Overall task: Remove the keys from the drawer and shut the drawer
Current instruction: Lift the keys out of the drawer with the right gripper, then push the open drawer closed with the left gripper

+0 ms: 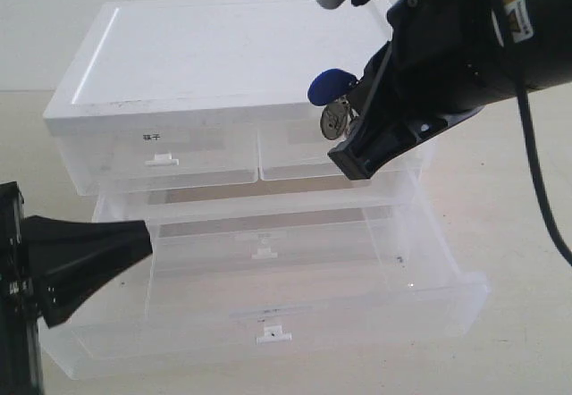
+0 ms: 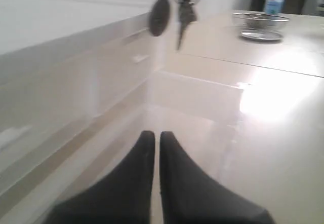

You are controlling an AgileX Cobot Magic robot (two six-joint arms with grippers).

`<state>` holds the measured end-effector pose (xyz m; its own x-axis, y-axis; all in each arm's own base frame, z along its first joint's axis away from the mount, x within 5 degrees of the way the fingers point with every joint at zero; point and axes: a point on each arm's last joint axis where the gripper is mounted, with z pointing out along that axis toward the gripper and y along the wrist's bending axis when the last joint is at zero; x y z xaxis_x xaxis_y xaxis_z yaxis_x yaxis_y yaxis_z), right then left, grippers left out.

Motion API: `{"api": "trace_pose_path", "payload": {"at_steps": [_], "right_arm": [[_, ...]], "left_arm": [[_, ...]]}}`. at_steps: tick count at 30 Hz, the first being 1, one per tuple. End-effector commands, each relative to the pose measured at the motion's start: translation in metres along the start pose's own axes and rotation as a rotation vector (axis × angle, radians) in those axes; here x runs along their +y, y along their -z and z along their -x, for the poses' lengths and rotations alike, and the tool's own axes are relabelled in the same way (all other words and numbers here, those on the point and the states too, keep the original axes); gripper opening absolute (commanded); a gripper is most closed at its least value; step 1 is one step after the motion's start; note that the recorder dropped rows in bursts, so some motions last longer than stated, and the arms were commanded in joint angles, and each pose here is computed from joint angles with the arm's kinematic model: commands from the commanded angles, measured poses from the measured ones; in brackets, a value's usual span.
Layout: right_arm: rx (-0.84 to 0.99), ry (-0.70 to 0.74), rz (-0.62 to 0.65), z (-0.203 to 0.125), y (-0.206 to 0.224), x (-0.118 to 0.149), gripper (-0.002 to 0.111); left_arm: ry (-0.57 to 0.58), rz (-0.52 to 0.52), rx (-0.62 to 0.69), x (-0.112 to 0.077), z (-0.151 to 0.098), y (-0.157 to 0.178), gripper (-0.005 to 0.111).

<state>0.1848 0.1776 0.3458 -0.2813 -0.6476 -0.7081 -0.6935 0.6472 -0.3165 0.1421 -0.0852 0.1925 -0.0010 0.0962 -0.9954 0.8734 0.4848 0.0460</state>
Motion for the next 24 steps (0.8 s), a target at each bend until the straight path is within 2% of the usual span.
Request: {"api": "trace_pose_path", "payload": {"at_steps": [1,6,14,16,17,21,24], "right_arm": [[-0.020,0.008,-0.005,0.002,0.005,-0.001,0.000],[-0.020,0.008,-0.005,0.002,0.005,-0.001,0.000],[-0.017,0.008,-0.005,0.001,0.005,-0.001,0.000],[-0.017,0.008,-0.005,0.001,0.005,-0.001,0.000],[-0.017,0.008,-0.005,0.001,0.005,-0.001,0.000],[-0.013,0.006,-0.005,0.001,0.005,-0.001,0.000],[-0.013,0.003,-0.005,0.001,0.005,-0.001,0.000]], "left_arm": [[-0.054,-0.194,0.014,-0.027,0.009,0.003,0.004],[-0.021,-0.335,0.051,-0.046,0.010,0.004,0.004],[0.033,-0.347,0.246,-0.056,-0.005,-0.002,0.004],[0.063,-0.245,0.317,-0.051,-0.010,-0.006,0.004],[0.086,-0.161,0.373,-0.045,-0.016,-0.008,0.004],[0.110,-0.123,0.416,-0.040,-0.025,-0.012,0.004],[0.146,-0.017,0.465,-0.027,-0.031,-0.018,0.004]]}}
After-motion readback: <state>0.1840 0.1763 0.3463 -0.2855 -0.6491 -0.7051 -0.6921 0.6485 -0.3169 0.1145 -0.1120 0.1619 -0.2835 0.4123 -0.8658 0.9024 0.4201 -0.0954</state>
